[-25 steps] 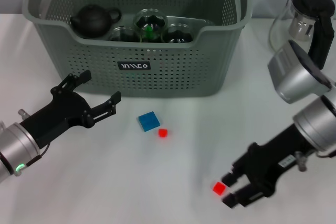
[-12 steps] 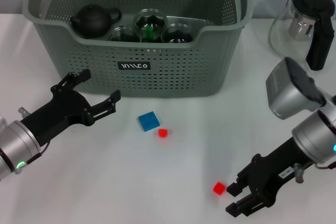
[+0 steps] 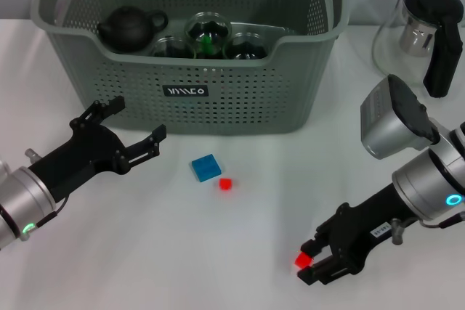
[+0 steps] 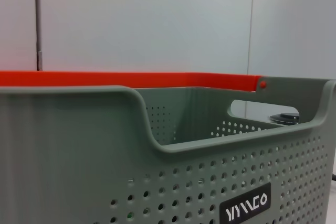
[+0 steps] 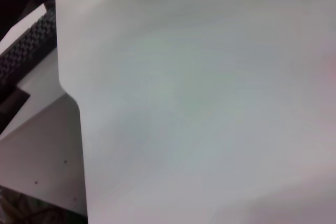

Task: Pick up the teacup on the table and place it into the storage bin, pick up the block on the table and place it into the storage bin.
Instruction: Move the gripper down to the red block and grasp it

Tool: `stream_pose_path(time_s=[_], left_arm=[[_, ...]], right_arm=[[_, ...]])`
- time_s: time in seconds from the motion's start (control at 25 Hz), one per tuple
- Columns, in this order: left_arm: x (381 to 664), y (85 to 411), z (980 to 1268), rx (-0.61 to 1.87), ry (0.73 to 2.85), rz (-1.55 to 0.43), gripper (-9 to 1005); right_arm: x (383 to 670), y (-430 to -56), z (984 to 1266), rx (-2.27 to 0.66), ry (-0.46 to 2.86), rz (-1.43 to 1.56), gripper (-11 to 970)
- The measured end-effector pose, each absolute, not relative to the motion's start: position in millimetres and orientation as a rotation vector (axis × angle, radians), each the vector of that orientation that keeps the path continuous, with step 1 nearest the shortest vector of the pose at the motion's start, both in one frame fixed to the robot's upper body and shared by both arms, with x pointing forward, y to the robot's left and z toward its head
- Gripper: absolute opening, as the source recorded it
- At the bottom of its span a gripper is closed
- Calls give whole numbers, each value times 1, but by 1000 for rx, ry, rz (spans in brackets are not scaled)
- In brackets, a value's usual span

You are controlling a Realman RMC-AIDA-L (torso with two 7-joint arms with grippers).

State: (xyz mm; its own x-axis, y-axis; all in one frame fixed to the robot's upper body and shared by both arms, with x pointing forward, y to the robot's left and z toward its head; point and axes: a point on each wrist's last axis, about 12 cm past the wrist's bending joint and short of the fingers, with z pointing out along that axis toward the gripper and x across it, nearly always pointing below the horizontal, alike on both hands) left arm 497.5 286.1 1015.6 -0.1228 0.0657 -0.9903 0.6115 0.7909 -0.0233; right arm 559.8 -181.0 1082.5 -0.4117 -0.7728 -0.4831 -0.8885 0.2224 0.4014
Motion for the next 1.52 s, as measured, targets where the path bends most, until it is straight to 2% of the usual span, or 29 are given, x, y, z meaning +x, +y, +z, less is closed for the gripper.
stream_pose_path(time_s=[0.52,0.84,1.24,1.52], left_arm=[[498,288,1016,535,1647,-500,949],[502,287,1017,539,1648,-495,949],[503,286,1018,541,1645,-497,949],[503,286,1018,541,1646,-496,949]], right_arm=[[559,-185,1088,-1560,2316,1001,516],[553,-184,1079,-1593,2358,997,516],[560,-178,1081,-1526,2305,989,516],[575,-173,1084,-1438,2286,901,517]])
